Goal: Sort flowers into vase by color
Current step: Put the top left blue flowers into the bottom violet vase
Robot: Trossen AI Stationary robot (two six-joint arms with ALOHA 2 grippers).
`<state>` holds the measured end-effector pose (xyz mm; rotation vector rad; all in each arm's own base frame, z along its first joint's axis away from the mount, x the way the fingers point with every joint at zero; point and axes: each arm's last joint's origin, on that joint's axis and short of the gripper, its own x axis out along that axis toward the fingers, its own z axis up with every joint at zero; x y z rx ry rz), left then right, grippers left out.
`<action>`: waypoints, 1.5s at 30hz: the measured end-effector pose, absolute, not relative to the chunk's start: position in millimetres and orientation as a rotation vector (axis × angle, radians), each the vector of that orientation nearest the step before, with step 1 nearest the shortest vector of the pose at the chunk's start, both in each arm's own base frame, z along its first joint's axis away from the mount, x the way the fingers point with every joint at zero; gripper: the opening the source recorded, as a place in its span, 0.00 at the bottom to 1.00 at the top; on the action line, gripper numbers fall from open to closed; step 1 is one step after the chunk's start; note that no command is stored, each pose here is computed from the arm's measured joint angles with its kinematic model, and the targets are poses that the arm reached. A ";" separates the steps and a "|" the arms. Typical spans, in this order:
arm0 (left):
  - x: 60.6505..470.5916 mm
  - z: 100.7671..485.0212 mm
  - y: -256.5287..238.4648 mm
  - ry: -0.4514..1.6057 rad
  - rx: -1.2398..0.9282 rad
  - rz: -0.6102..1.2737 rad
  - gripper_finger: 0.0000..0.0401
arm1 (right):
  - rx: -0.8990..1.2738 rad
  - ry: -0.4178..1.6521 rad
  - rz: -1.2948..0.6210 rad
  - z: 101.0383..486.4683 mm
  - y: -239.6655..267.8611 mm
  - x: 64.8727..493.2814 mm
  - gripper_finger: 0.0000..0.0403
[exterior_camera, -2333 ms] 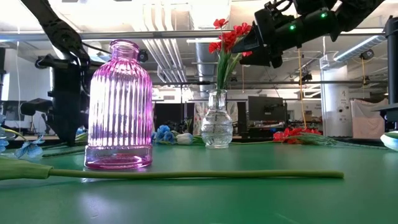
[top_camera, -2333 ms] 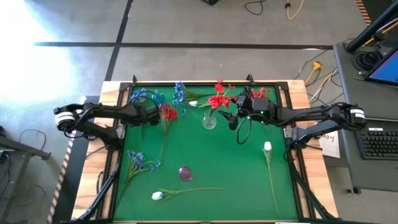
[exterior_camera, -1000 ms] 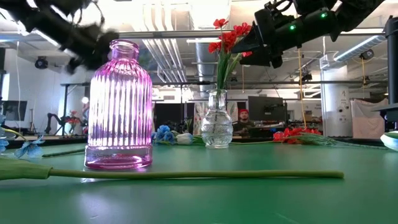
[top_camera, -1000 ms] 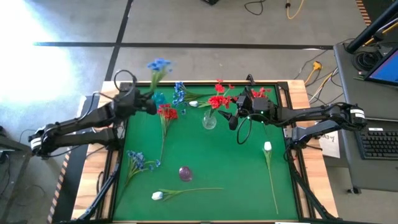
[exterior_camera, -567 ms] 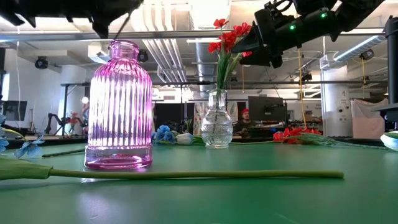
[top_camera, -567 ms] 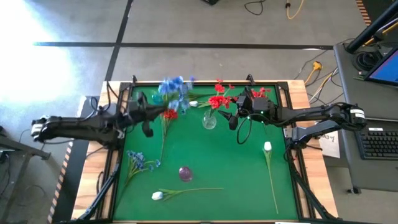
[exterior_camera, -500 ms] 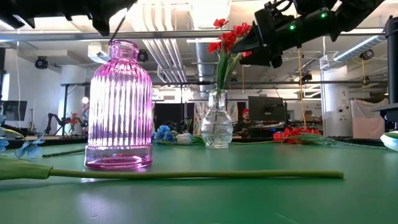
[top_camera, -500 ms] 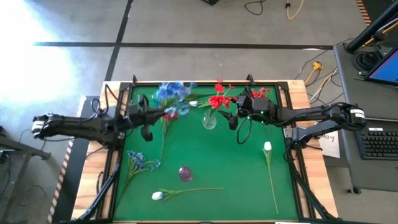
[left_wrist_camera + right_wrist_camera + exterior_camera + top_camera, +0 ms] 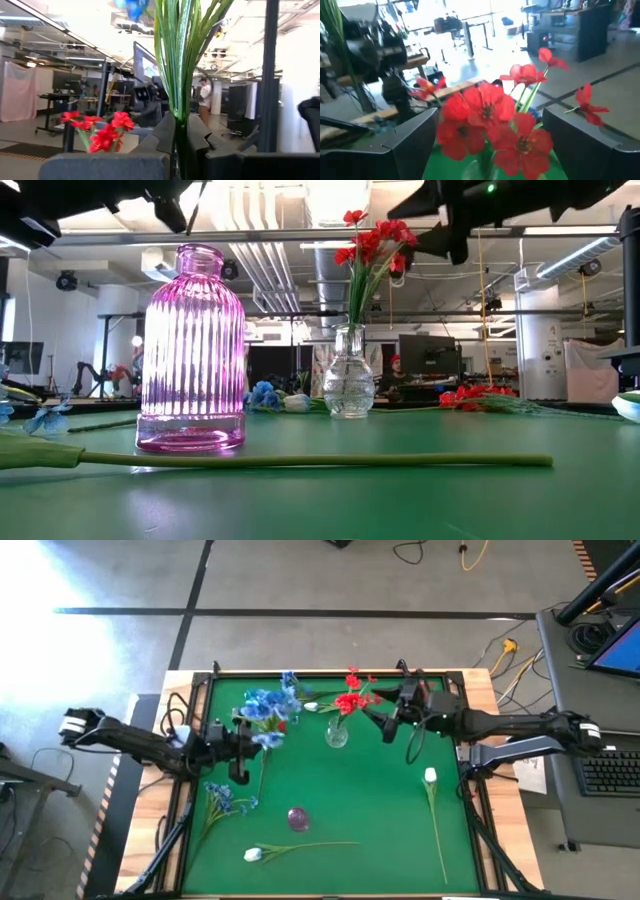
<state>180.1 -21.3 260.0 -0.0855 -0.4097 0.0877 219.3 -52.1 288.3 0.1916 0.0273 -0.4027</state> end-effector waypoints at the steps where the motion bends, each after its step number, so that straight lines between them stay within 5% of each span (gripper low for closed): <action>1: 182.7 260.6 -23.0 -0.413 -0.093 0.079 0.00 | 0.211 0.028 -0.390 291.1 -51.3 217.1 0.87; 17: 214.1 243.4 -76.0 -0.565 -0.109 -0.103 0.00 | 0.462 0.218 -0.356 304.0 -37.5 192.8 0.86; 27: 251.6 229.7 -92.0 -0.488 -0.096 -0.083 0.00 | 0.502 0.290 -0.327 296.8 -31.8 192.1 0.82; 45: 252.5 198.7 -127.2 -0.358 -0.150 -0.160 0.00 | 0.481 0.294 -0.321 296.6 -31.4 192.6 0.82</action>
